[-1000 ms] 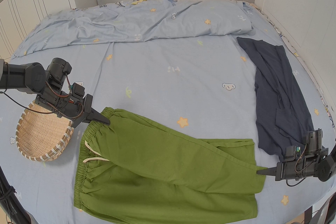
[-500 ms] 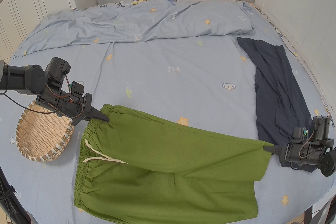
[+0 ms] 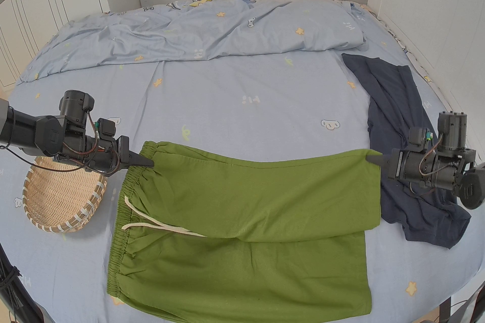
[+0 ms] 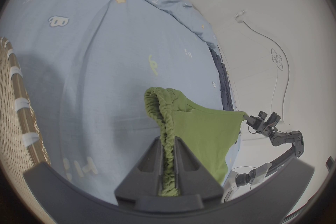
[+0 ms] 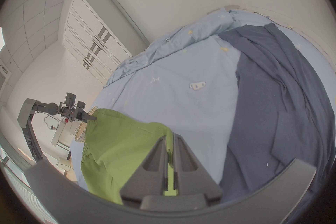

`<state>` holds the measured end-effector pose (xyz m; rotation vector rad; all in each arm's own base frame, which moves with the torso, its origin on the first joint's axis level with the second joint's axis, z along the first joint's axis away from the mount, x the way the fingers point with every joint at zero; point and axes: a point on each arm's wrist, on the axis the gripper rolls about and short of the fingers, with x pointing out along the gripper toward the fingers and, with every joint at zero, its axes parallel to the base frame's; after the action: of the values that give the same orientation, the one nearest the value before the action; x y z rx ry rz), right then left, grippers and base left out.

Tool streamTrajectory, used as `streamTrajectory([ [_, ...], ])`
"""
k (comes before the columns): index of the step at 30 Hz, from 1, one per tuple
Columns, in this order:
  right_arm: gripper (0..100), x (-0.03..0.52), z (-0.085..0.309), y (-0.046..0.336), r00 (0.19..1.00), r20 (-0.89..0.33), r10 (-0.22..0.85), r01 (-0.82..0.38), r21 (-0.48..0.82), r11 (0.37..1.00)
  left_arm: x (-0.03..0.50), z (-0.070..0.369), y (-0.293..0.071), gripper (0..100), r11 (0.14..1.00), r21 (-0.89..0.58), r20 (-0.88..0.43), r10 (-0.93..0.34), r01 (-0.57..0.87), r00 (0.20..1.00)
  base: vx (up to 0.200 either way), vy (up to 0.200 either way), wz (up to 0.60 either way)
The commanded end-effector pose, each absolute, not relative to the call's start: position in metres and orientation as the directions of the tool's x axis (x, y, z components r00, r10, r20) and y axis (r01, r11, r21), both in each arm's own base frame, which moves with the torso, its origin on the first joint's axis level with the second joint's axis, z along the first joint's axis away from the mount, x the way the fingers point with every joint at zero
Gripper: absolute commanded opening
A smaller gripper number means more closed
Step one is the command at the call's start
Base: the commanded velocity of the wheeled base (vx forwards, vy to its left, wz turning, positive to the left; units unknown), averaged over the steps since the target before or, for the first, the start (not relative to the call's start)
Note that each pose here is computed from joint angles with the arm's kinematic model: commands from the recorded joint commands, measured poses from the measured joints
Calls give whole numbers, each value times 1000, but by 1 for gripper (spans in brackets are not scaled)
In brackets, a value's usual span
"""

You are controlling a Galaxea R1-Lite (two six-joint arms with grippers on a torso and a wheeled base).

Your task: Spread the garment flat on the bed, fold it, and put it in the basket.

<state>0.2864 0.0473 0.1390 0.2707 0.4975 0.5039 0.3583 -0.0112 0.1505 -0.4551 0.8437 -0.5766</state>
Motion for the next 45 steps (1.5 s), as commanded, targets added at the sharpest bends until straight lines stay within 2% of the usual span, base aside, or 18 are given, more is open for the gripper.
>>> streamTrajectory([
  [1, 0, 317, 166, 61, 770, -343, 537, -428, 345, 835, 357, 141, -3, 0, 769, -578, -548, -613, 272, 570, 0, 0, 0],
  [8, 0, 352, 184, 63, 778, -339, 529, -431, 325, 842, 363, 140, 5, 0, 812, -531, -543, -546, 243, 638, 0, 0, 0],
  [14, 0, 382, 186, 68, 781, -335, 528, -437, 311, 844, 372, 144, 6, 0, 828, -525, -504, -490, 199, 711, 0, 0, 0],
  [21, 0, 406, 185, 75, 789, -358, 500, -410, 300, 861, 385, 138, 8, 0, 829, -517, -456, -478, 213, 751, 0, 0, 0],
  [26, 0, 428, 178, 76, 799, -345, 492, -405, 295, 865, 392, 134, 10, 0, 850, -495, -441, -424, 179, 791, 0, 0, 0],
  [45, 0, 473, 169, 82, 847, -315, 429, -358, 260, 897, 402, 124, 13, 0, 859, -480, -414, -401, 179, 817, 0, 0, 0],
])
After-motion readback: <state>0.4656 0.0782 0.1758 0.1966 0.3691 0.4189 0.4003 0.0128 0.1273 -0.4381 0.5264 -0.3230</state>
